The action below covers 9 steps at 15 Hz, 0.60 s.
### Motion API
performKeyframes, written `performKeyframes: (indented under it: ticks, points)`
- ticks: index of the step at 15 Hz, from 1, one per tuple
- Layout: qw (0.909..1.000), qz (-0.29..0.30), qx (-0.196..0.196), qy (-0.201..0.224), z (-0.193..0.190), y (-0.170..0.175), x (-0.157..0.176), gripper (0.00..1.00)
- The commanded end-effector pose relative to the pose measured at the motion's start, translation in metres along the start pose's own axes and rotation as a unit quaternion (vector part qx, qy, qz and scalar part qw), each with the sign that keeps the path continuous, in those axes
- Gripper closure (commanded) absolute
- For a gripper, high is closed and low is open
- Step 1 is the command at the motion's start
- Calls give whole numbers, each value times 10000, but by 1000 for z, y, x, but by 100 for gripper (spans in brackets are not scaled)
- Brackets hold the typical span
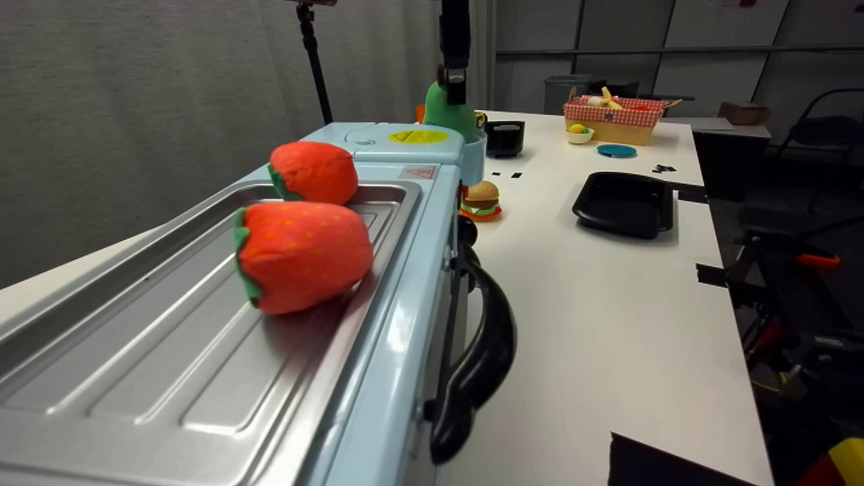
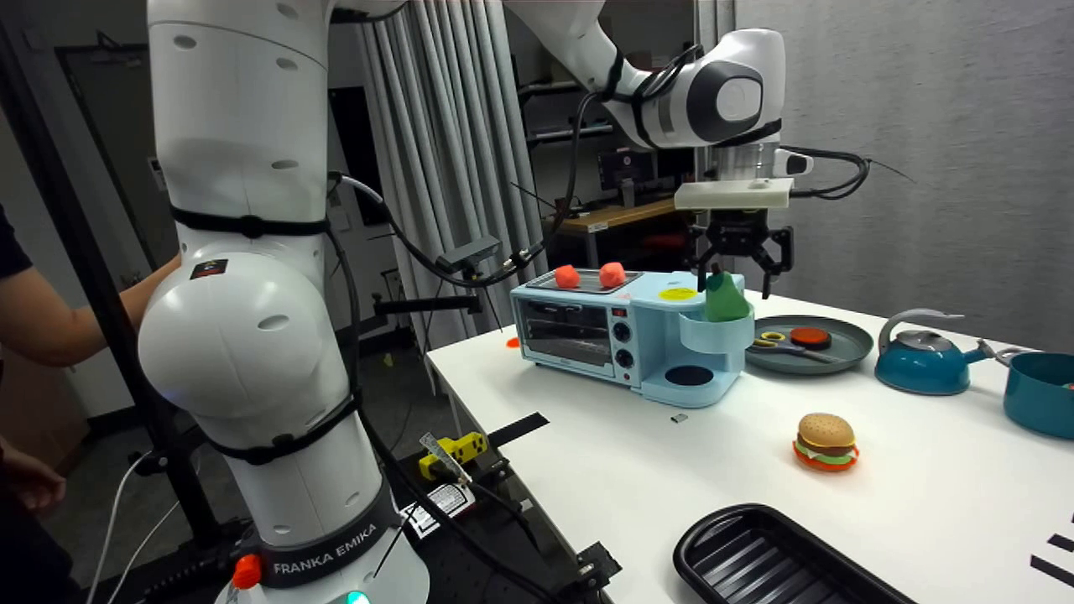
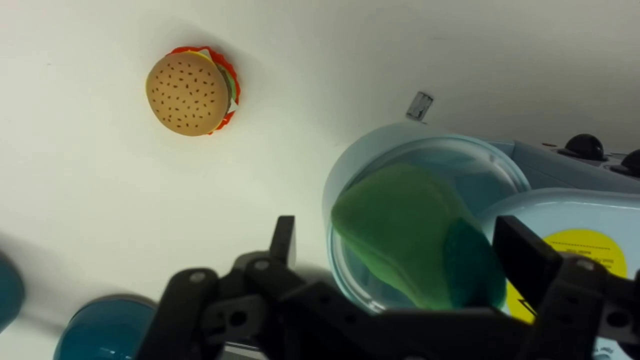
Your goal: Put the green pear in the coffeemaker chamber
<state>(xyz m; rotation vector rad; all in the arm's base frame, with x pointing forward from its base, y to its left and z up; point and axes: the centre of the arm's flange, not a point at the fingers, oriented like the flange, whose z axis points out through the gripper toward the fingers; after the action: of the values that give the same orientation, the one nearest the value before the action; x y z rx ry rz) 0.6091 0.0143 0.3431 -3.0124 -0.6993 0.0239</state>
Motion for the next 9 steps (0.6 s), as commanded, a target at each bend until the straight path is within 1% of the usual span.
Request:
performKeyframes:
  ticks: [1, 3, 4, 5, 6, 9]
  points:
    - [9999, -126, 43, -86, -5, 8, 5, 0]
    - [9999, -131, 25, -86, -5, 9, 5, 0]
    - [9999, -146, 13, -75, -15, -69, 12, 0]
    - [9998, -185, 24, -66, -17, -81, 14, 0]
    - [9996, -279, 38, -72, -19, -99, 16, 0]
    - [9980, -632, 58, -72, -32, -164, 17, 0]
